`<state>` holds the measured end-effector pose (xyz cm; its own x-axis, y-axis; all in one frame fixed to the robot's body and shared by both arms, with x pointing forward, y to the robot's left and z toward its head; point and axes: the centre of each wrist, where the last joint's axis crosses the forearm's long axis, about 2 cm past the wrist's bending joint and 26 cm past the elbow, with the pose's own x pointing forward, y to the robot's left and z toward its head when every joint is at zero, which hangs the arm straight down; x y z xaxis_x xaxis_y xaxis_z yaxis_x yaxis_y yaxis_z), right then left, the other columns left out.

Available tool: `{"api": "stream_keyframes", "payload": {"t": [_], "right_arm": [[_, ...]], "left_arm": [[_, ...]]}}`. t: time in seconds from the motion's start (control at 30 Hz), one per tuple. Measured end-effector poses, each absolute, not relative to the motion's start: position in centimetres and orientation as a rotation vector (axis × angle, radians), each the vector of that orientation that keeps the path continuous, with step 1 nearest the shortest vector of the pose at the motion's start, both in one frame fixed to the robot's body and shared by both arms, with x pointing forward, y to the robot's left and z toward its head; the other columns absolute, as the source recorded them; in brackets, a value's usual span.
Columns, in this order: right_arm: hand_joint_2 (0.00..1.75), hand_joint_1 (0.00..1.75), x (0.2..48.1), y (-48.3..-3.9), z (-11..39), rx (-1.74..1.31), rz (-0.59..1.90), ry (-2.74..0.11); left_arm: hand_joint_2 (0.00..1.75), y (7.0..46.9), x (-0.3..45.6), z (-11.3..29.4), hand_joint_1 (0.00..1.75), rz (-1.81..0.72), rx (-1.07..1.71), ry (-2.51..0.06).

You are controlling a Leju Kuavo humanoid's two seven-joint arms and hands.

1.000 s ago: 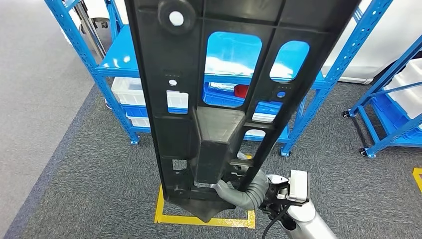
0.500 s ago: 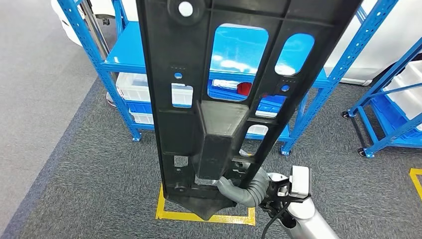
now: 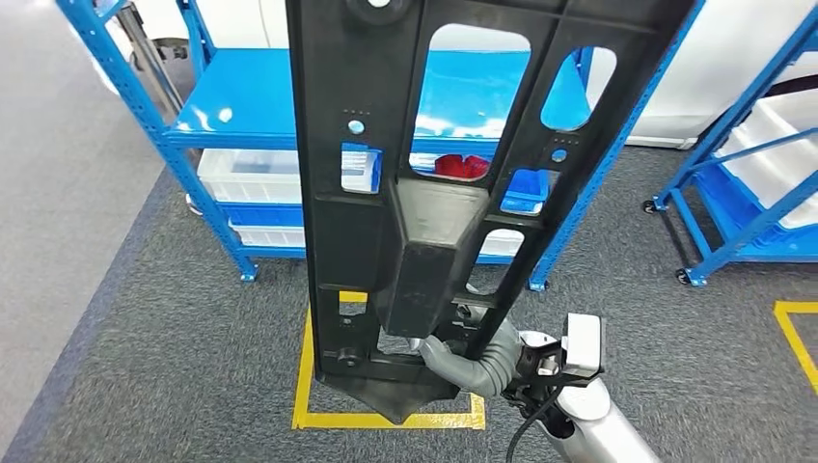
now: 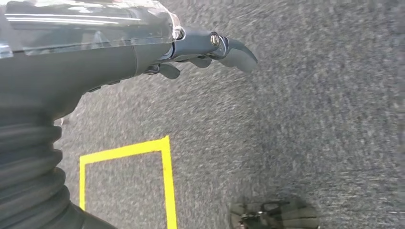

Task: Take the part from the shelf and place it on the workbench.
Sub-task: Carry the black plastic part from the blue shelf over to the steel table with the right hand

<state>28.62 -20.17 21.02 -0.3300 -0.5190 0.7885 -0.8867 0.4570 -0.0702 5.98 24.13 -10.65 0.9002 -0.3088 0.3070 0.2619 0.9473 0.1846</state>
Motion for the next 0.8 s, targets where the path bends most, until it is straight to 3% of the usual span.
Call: {"api": "stream_keyframes", "payload": {"t": [0.8], "right_arm": [[1.75,1.75,28.52,-20.14,20.89,1.171,0.662,-1.992]], "left_arm": [[1.75,24.16,6.13,-10.63,0.0,-0.294,0.141,-0.351]]}}
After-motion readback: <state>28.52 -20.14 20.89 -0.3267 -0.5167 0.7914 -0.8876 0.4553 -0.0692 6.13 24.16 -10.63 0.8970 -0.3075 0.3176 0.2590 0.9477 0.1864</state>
